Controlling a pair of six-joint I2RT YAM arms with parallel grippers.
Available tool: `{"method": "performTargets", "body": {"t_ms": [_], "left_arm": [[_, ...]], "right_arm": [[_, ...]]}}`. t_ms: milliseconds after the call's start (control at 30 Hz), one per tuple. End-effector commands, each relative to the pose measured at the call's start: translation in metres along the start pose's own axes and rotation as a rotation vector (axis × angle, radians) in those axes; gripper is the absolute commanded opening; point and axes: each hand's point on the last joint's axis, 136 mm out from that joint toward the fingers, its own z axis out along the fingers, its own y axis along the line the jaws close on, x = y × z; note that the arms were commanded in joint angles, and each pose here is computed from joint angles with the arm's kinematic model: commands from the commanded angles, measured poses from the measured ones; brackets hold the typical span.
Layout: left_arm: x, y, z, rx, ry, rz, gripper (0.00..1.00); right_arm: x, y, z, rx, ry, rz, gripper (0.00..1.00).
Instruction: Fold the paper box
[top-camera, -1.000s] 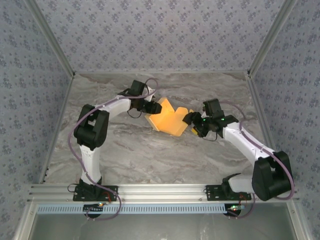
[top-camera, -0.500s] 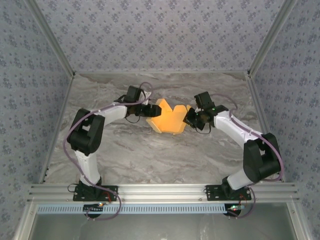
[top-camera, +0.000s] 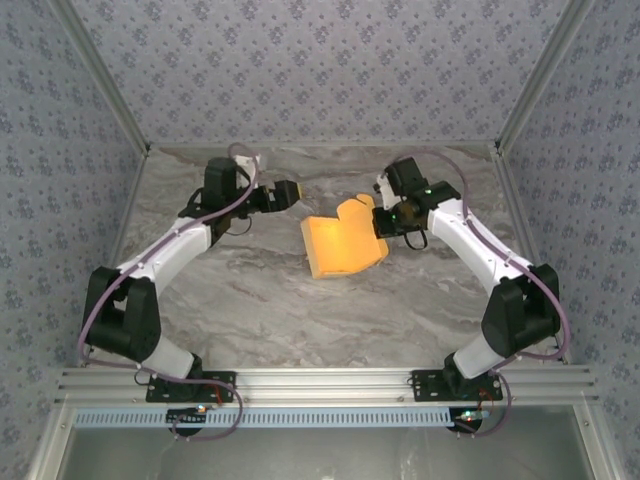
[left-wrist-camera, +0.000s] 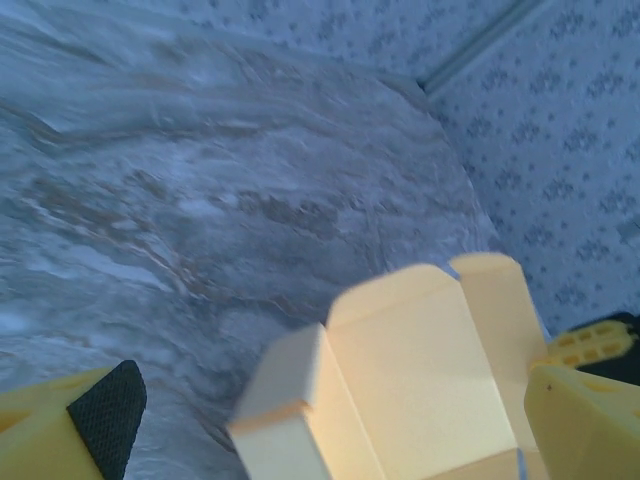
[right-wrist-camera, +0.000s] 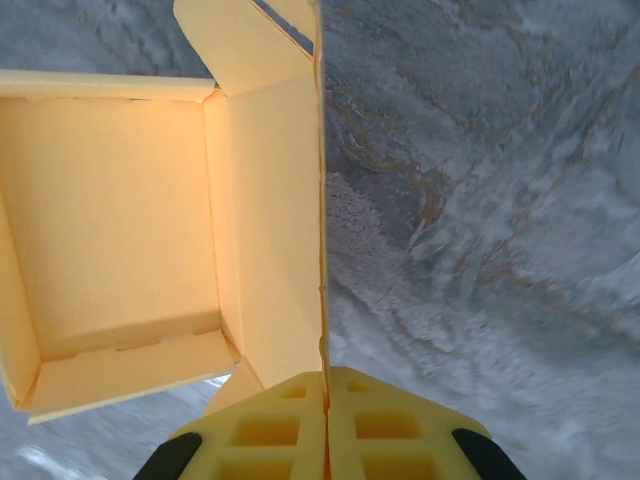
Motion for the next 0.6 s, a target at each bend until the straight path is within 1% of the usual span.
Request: {"method": "performTargets", "body": {"t_ms": [0,33,67,100,233,333,400,433,467,500,533,567], "left_arm": [[0.019,0.035,0.002,-0.086,-0.001,-0.057,0.99],[0.025,0.041,0.003,-0.099,-0.003,-0.066,0.99],[0.032,0.048,0.004,-0.115,-0.001,-0.078,0.99],[0.038,0.054,0.005,-0.13,0.002,-0.092,0.98],[0.057,0.068,0.005,-0.152,-0.002,-0.135,0.91],[0.063,0.071,0.0,-0.147,-0.039,-0.161,0.89],[0.064,0.075,-0.007,-0.158,-0.081,-0.161,0.89],[0.065,0.076,-0.009,-0.164,-0.093,-0.158,0.89],[0.066,0.077,-0.012,-0.17,-0.104,-0.152,0.9],[0.069,0.079,-0.013,-0.174,-0.109,-0.145,0.89],[0.072,0.082,-0.014,-0.181,-0.111,-0.147,0.89],[0.075,0.084,-0.014,-0.187,-0.11,-0.147,0.89]], "right_arm": [[-0.003,0.014,-0.015,0.047,-0.015,-0.441,0.09],[-0.004,0.023,-0.016,0.042,-0.028,-0.54,0.08],[-0.006,0.031,-0.016,0.041,-0.041,-0.655,0.05],[-0.011,0.037,-0.015,0.054,-0.06,-0.737,0.05],[-0.036,0.057,-0.014,0.106,-0.121,-0.927,0.06],[-0.052,0.069,-0.01,0.225,-0.144,-1.108,0.06],[-0.058,0.075,-0.005,0.3,-0.152,-1.22,0.09],[-0.063,0.077,-0.004,0.336,-0.169,-1.259,0.13],[-0.066,0.079,-0.004,0.361,-0.187,-1.288,0.23],[-0.065,0.081,-0.004,0.366,-0.196,-1.301,0.38],[-0.065,0.083,-0.007,0.356,-0.205,-1.289,0.43],[-0.066,0.084,-0.013,0.33,-0.225,-1.252,0.46]]}}
